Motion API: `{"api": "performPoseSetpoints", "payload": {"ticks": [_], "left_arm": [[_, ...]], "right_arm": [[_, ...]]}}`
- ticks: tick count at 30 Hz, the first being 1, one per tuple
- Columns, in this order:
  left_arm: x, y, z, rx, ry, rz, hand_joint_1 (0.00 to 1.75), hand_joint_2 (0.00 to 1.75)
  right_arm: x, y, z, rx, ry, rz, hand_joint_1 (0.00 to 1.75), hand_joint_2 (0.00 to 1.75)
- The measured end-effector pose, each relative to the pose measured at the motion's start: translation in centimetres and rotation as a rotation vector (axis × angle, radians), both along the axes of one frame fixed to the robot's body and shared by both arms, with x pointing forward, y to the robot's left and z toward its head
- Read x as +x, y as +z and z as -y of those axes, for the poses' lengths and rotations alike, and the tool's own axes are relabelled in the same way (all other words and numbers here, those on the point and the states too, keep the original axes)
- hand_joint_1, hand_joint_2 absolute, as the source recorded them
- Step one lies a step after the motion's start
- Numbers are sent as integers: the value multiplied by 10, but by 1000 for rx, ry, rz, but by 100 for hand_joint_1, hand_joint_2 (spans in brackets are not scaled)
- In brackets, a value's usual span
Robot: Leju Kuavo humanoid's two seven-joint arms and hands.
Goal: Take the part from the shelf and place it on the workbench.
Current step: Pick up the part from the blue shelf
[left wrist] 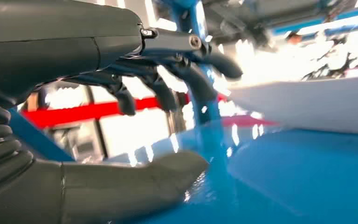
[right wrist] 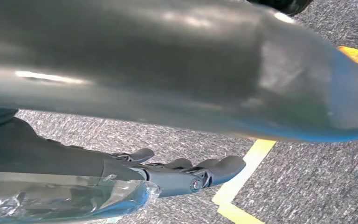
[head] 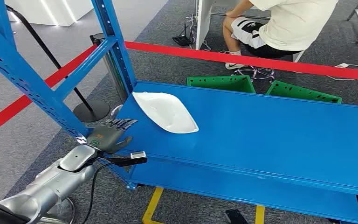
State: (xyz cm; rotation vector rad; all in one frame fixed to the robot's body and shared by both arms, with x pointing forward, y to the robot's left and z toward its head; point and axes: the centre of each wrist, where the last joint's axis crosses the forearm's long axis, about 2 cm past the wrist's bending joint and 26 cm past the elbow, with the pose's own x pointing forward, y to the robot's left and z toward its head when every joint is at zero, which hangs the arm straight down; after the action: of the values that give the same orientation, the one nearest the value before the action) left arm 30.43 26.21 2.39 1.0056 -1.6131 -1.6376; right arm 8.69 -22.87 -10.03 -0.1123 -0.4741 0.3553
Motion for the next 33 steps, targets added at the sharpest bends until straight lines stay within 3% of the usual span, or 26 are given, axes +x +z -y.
{"api": "performPoseSetpoints", "payload": {"ticks": [6, 10, 20, 33], "left_arm": [[6, 7, -9, 23, 31, 68, 0, 0], [4, 11, -15, 59, 29, 109, 0, 175], [10, 20, -33, 120, 38, 178, 0, 175], [9, 25, -32, 129, 20, 211, 0, 175]], "right_arm": [[-3, -1, 0, -4, -1, 5, 0, 0], [-9, -2, 2, -11, -4, 7, 0, 0], [-16, -4, 9, -22, -30, -5, 0, 0], [-7, -3, 14, -21, -58, 27, 0, 0]]}}
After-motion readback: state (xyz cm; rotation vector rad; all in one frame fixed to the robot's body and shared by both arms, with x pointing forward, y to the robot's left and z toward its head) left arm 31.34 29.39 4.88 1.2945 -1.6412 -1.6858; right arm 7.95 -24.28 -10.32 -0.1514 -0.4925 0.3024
